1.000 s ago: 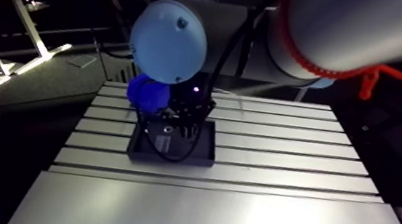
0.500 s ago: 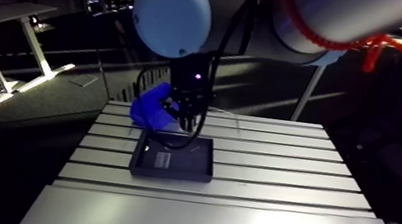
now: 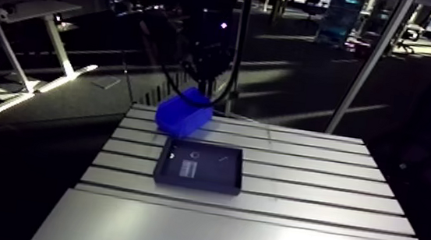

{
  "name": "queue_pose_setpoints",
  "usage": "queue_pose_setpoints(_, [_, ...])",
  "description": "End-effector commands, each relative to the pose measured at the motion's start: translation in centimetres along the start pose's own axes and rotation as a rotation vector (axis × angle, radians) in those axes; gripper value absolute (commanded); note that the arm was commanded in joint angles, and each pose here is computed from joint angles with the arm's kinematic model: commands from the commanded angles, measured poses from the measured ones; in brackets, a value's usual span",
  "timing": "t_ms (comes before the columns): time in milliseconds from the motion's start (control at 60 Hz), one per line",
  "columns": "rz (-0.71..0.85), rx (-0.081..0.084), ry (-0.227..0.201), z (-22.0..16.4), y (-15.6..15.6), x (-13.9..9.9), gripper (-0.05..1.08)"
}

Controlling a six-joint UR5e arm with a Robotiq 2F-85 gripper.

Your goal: Pick up the M10 bolt from the tray and put it into the blue bin.

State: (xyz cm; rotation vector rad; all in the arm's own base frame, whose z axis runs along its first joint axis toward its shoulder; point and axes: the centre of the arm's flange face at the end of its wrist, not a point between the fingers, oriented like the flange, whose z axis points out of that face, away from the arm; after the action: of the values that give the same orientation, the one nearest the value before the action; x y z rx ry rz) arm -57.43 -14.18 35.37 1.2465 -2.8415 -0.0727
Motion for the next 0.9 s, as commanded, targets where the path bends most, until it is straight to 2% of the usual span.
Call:
queue_pose_setpoints(17, [-0.12,-0.004,0.004,-0.7,1.3,3.0,1.06])
queue_pose_setpoints(133, [-0.146,0.009,-0.007,-0.5,1.8,4.8,1.06])
queue_pose_setpoints(367, [-0.201,0.003,-0.01,0.4,2.2,8.1,1.06])
queue_pose_setpoints(600, [-0.221,0.004,-0.01,1.5,2.6,10.0,1.06])
queue_pose_setpoints(700, [-0.224,0.01,-0.013,2.2,2.8,10.6,1.06])
queue_pose_setpoints(900, [-0.241,0.036,-0.035,5.0,2.3,11.8,1.06])
